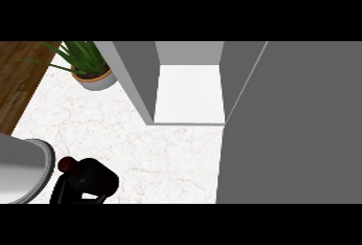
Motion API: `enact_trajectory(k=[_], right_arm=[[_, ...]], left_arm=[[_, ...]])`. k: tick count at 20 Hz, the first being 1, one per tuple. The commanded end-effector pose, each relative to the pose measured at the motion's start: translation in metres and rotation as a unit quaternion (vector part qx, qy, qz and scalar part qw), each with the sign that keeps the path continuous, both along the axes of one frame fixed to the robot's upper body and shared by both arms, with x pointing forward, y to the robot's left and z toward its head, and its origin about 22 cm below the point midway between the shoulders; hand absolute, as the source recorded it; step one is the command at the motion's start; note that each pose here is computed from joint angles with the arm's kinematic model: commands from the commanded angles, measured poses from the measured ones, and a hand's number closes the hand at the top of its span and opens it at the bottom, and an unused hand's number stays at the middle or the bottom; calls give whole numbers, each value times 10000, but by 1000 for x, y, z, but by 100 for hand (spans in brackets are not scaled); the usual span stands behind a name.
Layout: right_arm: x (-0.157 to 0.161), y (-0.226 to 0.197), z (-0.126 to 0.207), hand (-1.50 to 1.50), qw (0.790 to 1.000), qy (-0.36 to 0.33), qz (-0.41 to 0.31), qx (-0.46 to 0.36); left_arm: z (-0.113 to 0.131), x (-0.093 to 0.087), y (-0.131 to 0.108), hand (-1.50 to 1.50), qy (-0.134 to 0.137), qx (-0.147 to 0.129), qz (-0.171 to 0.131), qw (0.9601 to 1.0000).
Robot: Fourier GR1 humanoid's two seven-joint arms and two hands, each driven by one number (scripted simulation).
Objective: Pick up the wine, place it into the cabinet and close the cabinet
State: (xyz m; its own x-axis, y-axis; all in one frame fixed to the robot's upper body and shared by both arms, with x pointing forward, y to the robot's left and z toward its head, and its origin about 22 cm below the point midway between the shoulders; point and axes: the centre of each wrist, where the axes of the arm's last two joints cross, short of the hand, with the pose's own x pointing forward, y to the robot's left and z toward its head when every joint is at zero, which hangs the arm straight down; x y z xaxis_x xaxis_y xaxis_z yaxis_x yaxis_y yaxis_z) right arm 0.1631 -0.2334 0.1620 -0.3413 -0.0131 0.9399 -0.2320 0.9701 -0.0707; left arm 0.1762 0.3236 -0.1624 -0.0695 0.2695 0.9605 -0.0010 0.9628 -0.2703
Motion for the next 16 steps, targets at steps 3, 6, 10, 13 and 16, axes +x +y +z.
enact_trajectory(k=[3, 6, 10, 13, 16], right_arm=[[3, -20, -9, -150, 9999, 44, -6, 106], [2, -11, -11, -150, 9999, 74, -15, 114], [20, -4, -8, -150, 10000, 34, -29, 73], [-5, 0, 0, -150, 10000, 41, 13, 34], [4, -17, -20, -150, 9999, 93, -58, 37]], left_arm=[[-1, -12, -40, 150, -476, -707, -489, 9952], [24, 0, -46, 150, -674, -581, -451, 9950], [47, 11, -74, 150, -734, -701, -664, 9926], [81, 2, -76, 150, -671, -762, -667, 9926], [94, -11, -77, 150, -784, -686, -743, 9918]])
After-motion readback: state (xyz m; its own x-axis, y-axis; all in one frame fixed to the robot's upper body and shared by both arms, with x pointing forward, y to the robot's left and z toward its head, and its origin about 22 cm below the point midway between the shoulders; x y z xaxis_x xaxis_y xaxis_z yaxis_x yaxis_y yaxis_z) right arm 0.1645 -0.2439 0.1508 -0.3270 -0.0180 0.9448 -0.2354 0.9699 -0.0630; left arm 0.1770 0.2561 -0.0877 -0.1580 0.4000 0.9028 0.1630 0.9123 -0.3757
